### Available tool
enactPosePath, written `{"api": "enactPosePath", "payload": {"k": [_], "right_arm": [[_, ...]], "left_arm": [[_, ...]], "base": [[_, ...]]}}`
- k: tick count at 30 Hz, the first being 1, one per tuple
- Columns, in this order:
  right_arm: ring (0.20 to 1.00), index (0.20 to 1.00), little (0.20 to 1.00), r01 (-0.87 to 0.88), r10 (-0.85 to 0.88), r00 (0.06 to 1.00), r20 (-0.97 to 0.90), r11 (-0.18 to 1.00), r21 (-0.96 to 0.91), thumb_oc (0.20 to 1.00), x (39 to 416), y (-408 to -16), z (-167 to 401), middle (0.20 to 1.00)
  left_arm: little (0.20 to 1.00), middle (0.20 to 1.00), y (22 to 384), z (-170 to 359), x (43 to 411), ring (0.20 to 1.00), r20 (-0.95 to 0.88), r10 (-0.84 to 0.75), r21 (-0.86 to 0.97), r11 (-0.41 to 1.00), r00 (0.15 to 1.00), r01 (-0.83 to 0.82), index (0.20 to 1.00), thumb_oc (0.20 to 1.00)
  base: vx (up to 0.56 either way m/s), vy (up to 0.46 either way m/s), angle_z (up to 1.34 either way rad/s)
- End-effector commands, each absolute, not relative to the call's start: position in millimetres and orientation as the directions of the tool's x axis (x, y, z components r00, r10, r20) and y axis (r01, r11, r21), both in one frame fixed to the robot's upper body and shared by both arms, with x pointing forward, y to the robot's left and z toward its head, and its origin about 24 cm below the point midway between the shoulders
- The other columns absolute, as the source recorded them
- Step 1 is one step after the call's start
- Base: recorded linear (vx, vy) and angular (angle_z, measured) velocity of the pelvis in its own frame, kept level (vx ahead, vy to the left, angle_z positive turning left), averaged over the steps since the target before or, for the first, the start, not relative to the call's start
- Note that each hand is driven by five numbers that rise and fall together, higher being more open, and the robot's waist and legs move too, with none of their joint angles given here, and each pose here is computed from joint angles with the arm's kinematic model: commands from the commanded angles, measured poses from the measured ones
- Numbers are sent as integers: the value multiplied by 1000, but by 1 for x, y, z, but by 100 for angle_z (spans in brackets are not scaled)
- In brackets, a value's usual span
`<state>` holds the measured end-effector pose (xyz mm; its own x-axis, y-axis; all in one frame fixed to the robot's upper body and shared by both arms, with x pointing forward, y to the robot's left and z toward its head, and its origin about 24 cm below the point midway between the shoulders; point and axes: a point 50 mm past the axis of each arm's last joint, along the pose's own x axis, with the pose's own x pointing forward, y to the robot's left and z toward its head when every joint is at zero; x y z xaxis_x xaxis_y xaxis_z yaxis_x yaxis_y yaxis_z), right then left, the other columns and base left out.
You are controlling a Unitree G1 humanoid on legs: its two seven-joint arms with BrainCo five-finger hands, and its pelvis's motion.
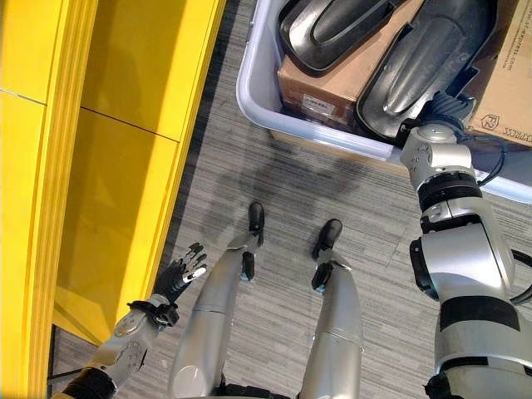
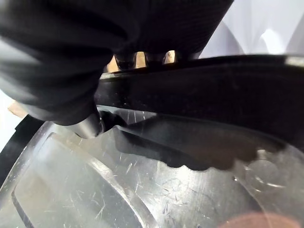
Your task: Move parts from the plastic box to the shelf.
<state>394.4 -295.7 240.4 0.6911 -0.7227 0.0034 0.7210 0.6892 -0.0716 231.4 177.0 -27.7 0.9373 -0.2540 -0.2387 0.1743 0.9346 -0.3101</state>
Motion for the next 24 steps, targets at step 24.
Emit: {"api": "enactPosePath", "payload": {"k": [24], "right_arm": [[200,200,200,738,-671,512,537,663,125,200,366,-260,267,200]], "left_arm": [[1000,1000,191,-29,221,1000,-229,-213,-219,962,950,163,1000,1000]], "base": [[-33,-69,-7]]}}
